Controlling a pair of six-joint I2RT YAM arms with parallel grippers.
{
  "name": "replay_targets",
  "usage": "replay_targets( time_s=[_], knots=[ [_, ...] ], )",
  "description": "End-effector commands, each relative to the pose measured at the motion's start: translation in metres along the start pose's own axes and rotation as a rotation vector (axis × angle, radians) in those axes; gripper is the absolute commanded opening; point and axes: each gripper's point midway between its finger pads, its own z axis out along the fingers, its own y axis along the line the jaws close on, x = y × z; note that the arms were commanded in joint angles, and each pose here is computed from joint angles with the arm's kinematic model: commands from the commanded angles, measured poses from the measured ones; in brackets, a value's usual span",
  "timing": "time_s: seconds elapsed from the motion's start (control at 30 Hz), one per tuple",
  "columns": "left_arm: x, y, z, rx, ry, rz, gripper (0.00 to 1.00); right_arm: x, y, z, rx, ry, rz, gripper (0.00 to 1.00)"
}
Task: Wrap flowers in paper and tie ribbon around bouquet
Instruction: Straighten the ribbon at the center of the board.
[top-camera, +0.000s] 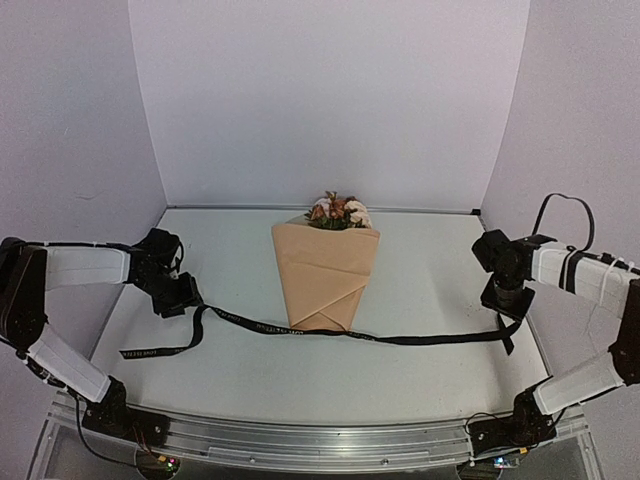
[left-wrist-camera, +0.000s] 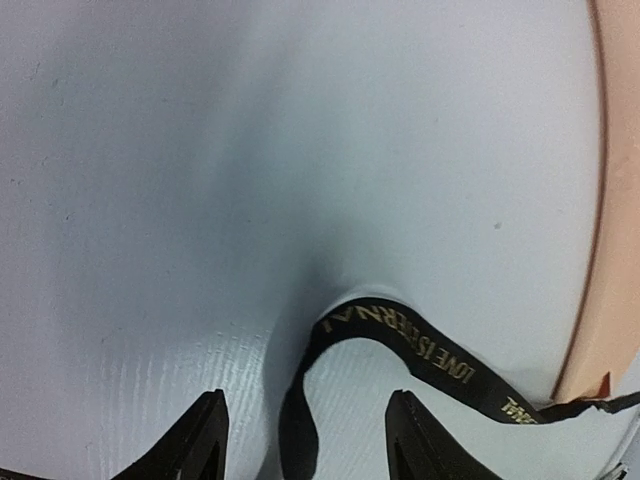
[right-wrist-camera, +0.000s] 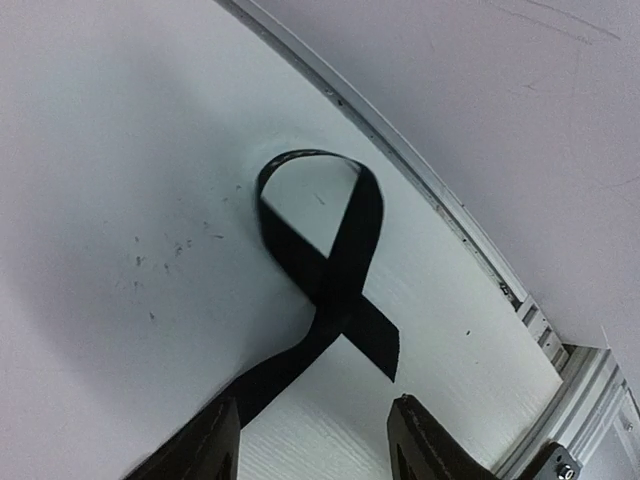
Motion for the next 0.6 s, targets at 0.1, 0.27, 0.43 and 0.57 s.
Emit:
replay_targets(
  time_s=[0.1, 0.27, 0.43, 0.57],
  knots=[
    [-0.045, -0.079, -0.049, 0.254, -0.124, 0.090, 0.70, 0.017, 0.090, -0.051, -0.362, 0.045, -0.146, 0.71],
    [-0.045, -0.133, -0.030, 0.410, -0.033, 0.134, 0.73, 0.043, 0.179, -0.074, -0.628, 0.133, -0.249, 0.79],
    [-0.038, -0.167, 0.012, 0.497, 0.072, 0.128, 0.75, 0.065, 0.253, -0.080, -0.850, 0.253, -0.263, 0.85],
    [-0.039, -0.184, 0.042, 0.529, 0.123, 0.127, 0.74, 0.069, 0.294, -0.080, -0.930, 0.297, -0.257, 0.89]
  ],
)
